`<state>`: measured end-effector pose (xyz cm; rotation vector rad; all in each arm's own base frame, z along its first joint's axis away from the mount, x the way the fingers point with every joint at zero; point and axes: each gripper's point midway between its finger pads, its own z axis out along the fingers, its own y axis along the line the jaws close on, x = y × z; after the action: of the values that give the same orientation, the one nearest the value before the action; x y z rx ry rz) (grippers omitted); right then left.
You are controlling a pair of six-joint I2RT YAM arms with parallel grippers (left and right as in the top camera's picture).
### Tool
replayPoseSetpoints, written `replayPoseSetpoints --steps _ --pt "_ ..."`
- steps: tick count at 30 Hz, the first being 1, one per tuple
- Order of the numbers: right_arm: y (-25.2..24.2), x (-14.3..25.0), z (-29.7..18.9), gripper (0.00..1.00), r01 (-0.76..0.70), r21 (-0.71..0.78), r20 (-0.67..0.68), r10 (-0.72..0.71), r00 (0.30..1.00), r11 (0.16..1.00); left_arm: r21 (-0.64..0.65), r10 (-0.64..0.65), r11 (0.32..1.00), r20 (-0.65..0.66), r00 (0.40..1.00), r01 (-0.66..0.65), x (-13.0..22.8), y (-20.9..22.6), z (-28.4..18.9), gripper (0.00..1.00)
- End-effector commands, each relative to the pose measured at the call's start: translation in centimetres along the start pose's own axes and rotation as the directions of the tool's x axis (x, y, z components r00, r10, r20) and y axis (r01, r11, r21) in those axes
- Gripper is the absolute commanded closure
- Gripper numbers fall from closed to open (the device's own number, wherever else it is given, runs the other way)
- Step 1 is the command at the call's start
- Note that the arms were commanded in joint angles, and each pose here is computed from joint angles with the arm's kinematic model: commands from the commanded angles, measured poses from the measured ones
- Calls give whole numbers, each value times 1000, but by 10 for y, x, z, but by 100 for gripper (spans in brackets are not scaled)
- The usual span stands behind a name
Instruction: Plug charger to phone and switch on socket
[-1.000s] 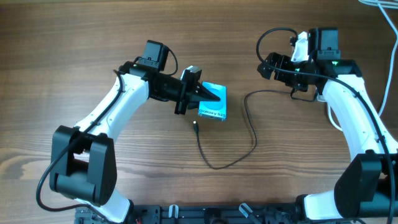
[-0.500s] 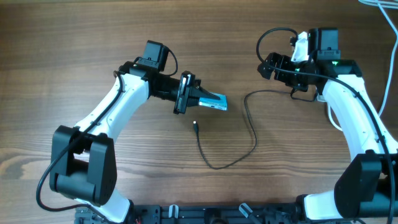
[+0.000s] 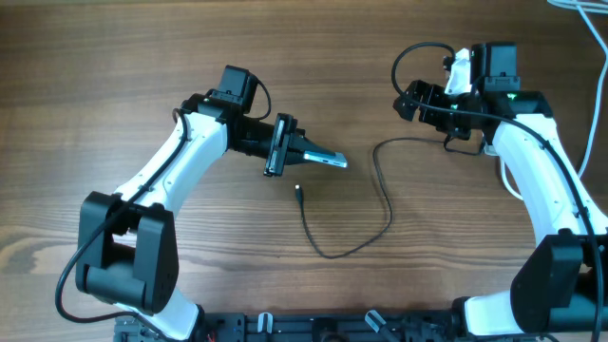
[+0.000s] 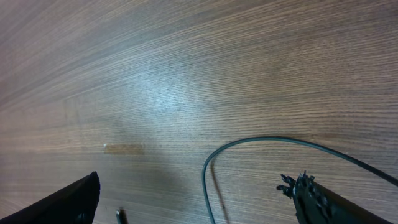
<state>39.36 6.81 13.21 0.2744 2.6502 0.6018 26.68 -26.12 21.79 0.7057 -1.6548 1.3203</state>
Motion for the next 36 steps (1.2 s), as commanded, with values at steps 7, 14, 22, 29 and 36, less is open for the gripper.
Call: replayPoseSetpoints --steps 7,14,22,29,36 --pt "0 -4 -1 0 0 10 12 0 1000 1000 -38 16 999 -79 997 -19 23 4 19 96" --pt "0 -4 -1 0 0 10 12 0 1000 1000 -114 8 993 -118 993 -21 33 20 45 96" --pt "0 -4 -1 0 0 10 11 0 1000 1000 -133 -15 991 -125 992 -2 35 25 51 96" --pt "0 -4 -1 0 0 10 12 0 1000 1000 -133 -15 991 -125 992 -2 35 25 51 96" --pt "0 -4 -1 0 0 10 12 0 1000 1000 -134 -13 991 -124 992 -4 35 25 51 96"
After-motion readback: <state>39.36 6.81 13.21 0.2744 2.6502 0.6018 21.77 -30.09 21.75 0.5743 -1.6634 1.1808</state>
